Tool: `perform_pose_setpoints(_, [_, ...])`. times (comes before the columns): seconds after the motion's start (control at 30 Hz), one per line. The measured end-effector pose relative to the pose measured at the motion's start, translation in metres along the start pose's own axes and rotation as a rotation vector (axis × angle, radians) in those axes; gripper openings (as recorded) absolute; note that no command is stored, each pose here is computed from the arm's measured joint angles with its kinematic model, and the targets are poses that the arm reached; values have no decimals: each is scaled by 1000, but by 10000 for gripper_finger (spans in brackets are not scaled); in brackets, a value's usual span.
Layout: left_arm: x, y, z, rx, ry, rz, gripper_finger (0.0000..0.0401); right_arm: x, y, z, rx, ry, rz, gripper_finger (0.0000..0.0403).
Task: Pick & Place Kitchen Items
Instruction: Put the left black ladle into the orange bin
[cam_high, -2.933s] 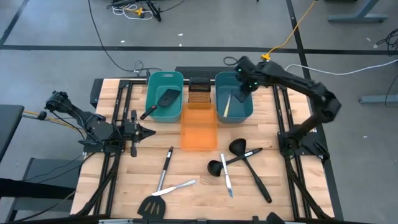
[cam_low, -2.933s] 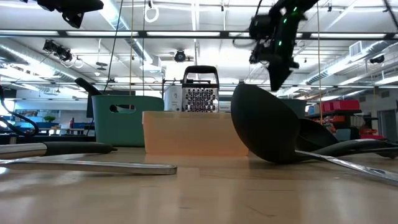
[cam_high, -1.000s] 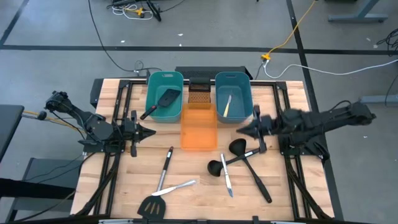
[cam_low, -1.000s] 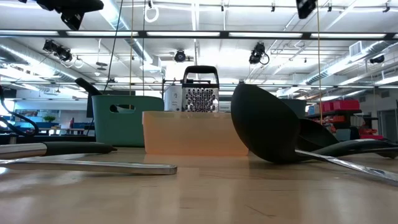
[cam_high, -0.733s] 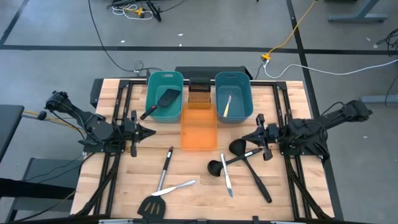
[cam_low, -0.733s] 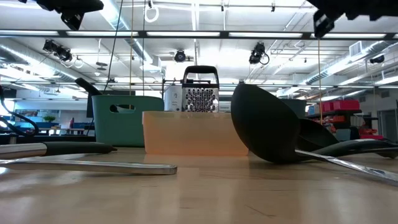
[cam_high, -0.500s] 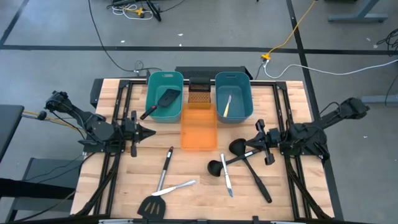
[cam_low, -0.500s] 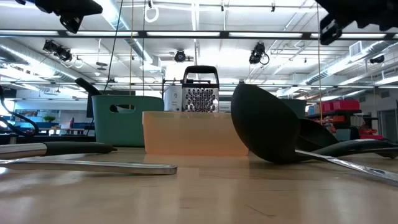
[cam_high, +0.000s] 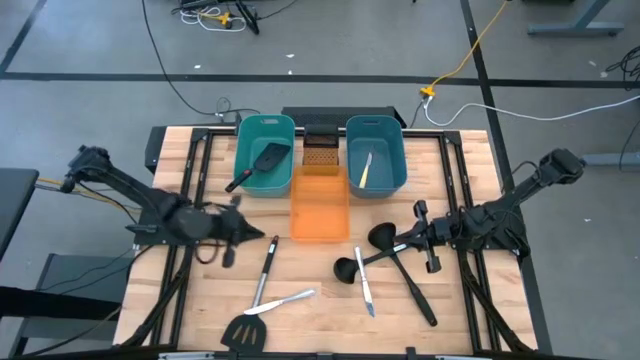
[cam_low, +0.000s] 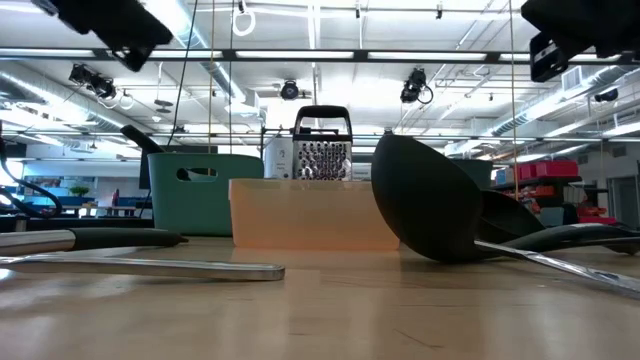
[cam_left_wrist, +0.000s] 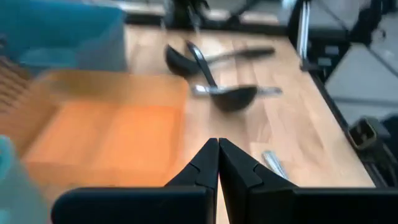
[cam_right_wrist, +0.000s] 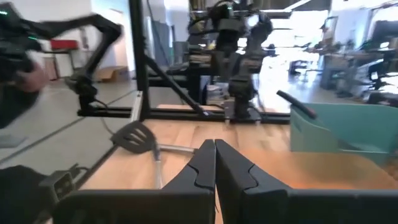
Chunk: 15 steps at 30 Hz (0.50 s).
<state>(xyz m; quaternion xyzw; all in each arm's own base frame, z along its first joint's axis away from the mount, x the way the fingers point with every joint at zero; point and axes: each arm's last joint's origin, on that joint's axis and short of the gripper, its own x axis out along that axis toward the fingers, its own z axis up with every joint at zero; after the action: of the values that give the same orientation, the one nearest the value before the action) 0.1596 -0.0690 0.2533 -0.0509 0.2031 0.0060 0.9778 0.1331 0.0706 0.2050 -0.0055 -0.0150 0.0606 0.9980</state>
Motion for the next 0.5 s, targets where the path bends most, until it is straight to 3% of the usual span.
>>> perform_pose_setpoints(0.1, [23, -8, 17, 6, 70, -5, 16, -1, 0, 0, -21, 3, -35, 7])
perform_pose_setpoints(0.27, [62, -21, 54, 51, 188, 28, 25, -2, 1, -4, -40, 7, 4, 4])
perform_pose_setpoints(0.37, [85, -28, 81, 83, 230, 49, 43, -5, -1, -11, -36, 3, -15, 4])
perform_pose_setpoints(0.5, [119, -39, 117, 127, 252, -16, 82, -12, -6, -18, -27, -24, -81, 4])
